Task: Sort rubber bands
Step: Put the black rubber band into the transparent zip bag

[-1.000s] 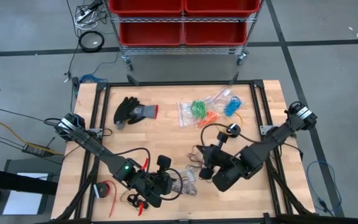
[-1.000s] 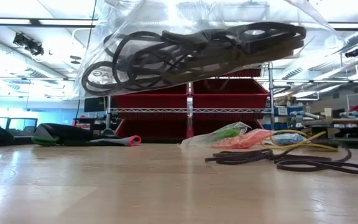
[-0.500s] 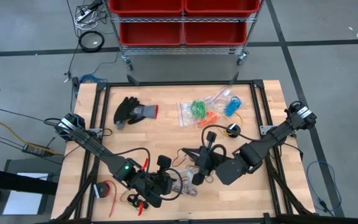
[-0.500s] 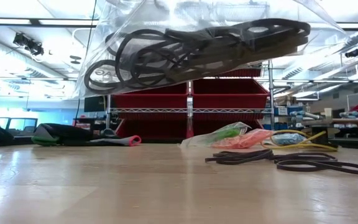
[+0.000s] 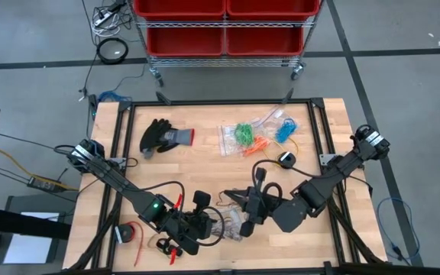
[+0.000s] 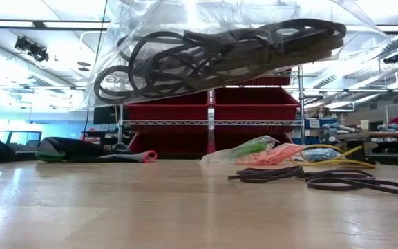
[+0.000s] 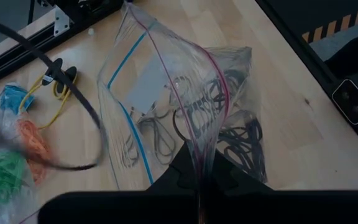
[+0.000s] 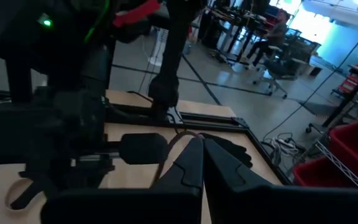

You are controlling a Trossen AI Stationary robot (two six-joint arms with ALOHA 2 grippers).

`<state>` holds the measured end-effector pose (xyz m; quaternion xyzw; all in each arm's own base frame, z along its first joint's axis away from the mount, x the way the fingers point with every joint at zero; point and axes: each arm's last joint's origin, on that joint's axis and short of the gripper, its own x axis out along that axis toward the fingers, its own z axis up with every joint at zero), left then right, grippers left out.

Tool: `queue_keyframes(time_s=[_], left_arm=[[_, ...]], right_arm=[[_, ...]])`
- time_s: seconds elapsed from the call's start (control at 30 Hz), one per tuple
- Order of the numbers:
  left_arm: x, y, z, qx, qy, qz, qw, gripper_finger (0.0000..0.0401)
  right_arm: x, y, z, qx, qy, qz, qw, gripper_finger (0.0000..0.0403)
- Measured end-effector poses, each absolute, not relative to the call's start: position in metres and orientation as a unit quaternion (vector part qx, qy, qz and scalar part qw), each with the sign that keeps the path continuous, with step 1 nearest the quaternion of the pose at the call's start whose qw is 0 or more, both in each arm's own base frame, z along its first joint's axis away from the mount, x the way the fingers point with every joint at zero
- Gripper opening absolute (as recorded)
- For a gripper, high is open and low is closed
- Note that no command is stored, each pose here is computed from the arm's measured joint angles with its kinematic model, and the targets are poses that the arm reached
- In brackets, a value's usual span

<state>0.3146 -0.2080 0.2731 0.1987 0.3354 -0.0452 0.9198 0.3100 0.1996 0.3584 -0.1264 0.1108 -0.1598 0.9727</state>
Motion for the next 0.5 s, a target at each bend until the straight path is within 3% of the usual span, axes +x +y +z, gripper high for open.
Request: queue_keyframes(time_s=[0.5], left_arm=[[0.316,-0.209,0.274,0.194,0.328,-0.046,0.923,0.0002]], right_arm=[[0.303,0.212,0.362,-0.116,0.094,-0.141,0.979,0.0]])
